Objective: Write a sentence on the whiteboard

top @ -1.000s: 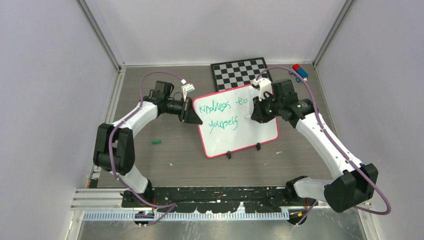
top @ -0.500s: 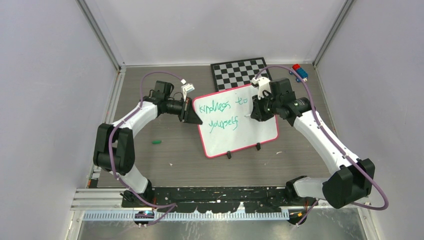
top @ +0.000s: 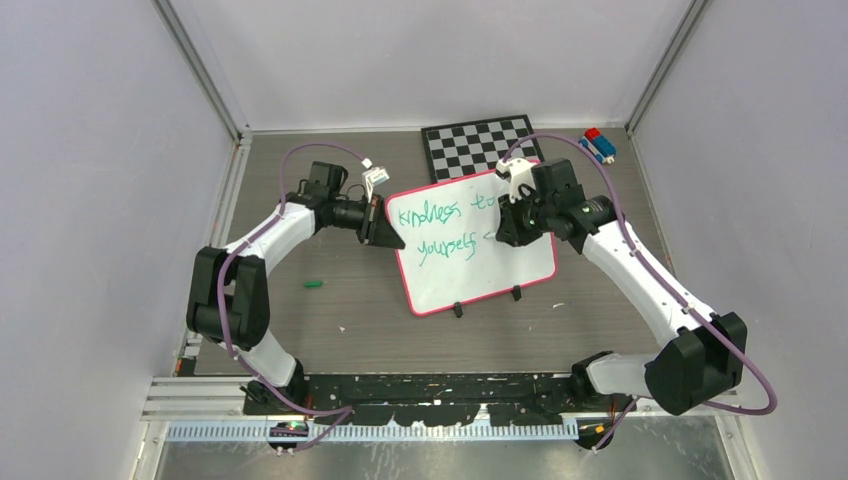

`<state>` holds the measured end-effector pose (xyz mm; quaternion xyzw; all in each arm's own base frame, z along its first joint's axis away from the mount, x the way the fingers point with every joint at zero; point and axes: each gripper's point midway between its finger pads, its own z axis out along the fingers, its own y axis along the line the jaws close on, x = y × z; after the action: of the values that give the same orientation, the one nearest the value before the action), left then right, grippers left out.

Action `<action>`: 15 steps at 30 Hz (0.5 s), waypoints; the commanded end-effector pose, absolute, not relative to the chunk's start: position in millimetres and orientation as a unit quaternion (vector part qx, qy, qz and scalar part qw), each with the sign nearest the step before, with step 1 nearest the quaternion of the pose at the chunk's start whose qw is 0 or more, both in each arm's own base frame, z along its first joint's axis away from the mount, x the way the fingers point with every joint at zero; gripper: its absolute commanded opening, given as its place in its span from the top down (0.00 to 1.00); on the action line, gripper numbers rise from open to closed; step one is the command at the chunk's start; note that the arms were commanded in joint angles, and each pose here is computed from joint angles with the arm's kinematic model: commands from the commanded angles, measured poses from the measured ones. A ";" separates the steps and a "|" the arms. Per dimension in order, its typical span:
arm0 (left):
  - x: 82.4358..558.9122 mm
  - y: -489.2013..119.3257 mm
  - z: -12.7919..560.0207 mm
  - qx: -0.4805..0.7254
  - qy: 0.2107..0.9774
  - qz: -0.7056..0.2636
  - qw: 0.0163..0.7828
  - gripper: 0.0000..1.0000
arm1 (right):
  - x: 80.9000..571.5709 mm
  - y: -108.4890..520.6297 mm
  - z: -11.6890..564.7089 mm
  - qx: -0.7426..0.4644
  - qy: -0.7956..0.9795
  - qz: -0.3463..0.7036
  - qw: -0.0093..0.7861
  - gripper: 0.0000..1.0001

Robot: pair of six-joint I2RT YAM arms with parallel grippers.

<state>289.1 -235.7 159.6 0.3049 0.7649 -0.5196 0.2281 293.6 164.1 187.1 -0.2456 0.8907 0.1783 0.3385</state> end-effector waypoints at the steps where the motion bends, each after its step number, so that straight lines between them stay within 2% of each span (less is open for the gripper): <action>1: 290.9 -236.5 157.0 0.313 0.765 -0.513 0.234 1.00 | 296.5 158.6 184.7 -0.252 0.887 0.160 0.353 1.00; 15: 291.6 -236.7 154.3 0.312 0.766 -0.513 0.231 1.00 | 275.9 167.1 166.6 -0.271 0.890 0.169 0.324 1.00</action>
<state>289.2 -235.7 159.5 0.3065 0.7642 -0.5191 0.2292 272.1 159.9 160.8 -0.2542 0.9012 0.1739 0.3050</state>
